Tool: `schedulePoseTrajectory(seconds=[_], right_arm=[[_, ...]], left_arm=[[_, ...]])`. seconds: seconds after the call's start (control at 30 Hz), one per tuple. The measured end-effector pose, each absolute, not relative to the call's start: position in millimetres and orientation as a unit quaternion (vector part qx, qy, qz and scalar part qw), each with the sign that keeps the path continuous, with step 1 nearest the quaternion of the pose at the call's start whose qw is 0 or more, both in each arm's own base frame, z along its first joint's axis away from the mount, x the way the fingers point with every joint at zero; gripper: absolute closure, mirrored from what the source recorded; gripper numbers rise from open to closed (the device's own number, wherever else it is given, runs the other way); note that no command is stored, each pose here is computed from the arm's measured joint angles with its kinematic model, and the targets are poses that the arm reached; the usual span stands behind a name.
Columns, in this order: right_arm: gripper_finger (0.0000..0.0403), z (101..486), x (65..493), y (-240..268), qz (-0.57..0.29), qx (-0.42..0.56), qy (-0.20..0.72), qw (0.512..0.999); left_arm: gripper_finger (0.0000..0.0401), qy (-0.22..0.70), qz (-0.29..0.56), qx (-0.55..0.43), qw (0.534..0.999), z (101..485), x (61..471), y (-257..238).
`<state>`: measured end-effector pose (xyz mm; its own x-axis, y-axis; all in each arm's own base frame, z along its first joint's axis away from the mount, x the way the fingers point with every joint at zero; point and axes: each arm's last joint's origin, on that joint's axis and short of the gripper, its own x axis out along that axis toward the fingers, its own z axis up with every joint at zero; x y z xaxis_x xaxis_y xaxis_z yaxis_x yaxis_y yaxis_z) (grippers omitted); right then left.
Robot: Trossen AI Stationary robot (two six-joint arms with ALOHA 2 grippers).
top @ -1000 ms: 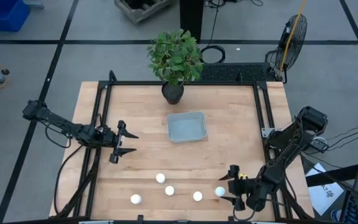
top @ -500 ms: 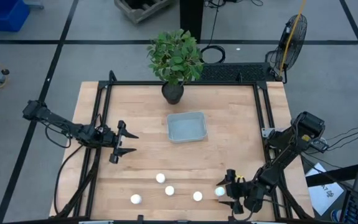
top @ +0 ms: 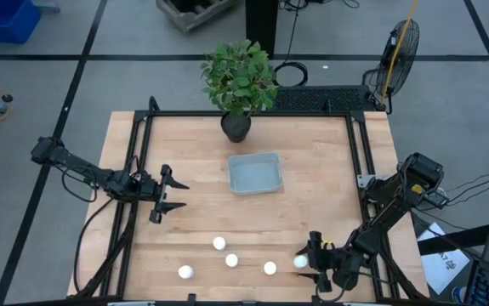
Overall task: Pick and place pill bottles into a basket
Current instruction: Put the white pill bottle into the gray bin
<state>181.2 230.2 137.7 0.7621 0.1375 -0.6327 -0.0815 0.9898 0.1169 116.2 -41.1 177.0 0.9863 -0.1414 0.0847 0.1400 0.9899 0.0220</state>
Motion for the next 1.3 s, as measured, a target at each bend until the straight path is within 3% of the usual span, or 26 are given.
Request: schedulePoseTrajectory(seconds=[0.37,0.8,1.07,1.3], right_arm=[[0.0249,138.3,181.3,230.2,0.062,0.031,0.338,0.939],[0.0251,156.4,187.4,220.7,0.056,-0.011,0.301,0.952],[0.0242,205.1,200.9,188.6,0.036,-0.034,0.227,0.973],[0.0253,258.1,213.4,147.8,-0.014,-0.091,0.110,0.990]], left_arm=[[0.0150,-0.043,-0.071,0.008,0.997,177.1,116.2,-41.1],[0.0150,-0.043,-0.071,0.008,0.997,177.0,116.2,-41.1],[0.0150,-0.043,-0.071,0.008,0.997,177.0,116.2,-41.1],[0.0150,-0.043,-0.071,0.008,0.997,177.1,116.2,-41.1]])
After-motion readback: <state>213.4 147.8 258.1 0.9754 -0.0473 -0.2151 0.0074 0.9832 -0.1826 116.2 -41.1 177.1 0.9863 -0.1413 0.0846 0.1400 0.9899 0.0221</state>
